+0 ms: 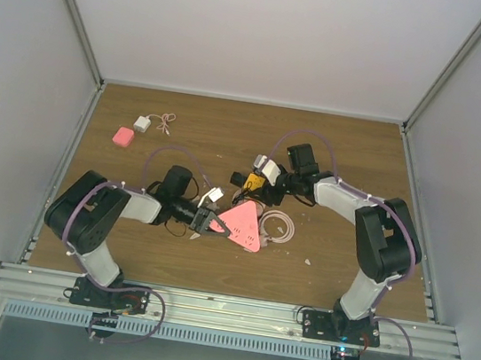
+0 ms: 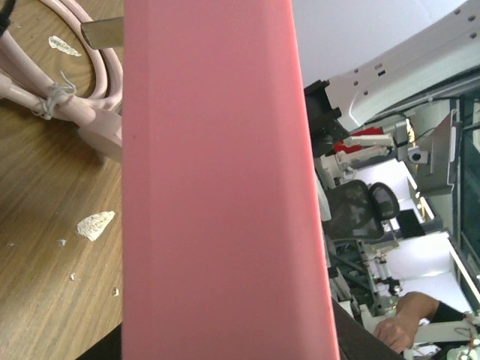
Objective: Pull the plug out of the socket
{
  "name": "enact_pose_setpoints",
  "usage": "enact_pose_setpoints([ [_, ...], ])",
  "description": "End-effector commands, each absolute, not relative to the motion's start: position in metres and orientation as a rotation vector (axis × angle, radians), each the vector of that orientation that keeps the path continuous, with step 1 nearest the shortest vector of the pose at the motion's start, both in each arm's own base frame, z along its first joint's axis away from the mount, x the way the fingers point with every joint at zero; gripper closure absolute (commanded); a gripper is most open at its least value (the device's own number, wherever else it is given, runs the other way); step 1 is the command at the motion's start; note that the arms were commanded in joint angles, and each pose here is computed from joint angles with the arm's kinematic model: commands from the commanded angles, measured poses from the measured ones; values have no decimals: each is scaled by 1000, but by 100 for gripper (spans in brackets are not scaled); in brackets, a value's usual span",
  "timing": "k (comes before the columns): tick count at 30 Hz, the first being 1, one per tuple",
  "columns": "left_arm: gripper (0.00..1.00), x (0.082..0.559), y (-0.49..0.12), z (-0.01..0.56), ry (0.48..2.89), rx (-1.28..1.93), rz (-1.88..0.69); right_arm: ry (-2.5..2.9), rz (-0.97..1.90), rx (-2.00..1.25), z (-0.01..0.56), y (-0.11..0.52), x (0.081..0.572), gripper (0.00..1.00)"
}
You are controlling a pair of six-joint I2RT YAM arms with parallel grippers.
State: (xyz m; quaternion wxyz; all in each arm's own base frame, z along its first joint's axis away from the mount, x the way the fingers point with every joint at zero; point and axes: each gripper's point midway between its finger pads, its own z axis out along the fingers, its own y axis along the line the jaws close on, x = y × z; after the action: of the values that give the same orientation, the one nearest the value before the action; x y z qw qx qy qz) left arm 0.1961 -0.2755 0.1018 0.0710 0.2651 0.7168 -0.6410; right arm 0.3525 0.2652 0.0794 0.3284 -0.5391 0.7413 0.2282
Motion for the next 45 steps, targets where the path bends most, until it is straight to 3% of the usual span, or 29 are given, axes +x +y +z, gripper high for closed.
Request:
enact_pose_setpoints([
  [1,100,185,-272,108,2064,936,-1852,2109,488,-1404,46,240,356,98],
  [11,100,216,-245,145,1964,909,-1633,2095,500,-1413,54,241,355,94],
  [29,100,309,-114,187,1976,616,-1087,2071,533,-1430,57,245,351,94],
  [45,100,415,-83,157,2071,467,-1161,2074,539,-1433,56,246,350,94],
])
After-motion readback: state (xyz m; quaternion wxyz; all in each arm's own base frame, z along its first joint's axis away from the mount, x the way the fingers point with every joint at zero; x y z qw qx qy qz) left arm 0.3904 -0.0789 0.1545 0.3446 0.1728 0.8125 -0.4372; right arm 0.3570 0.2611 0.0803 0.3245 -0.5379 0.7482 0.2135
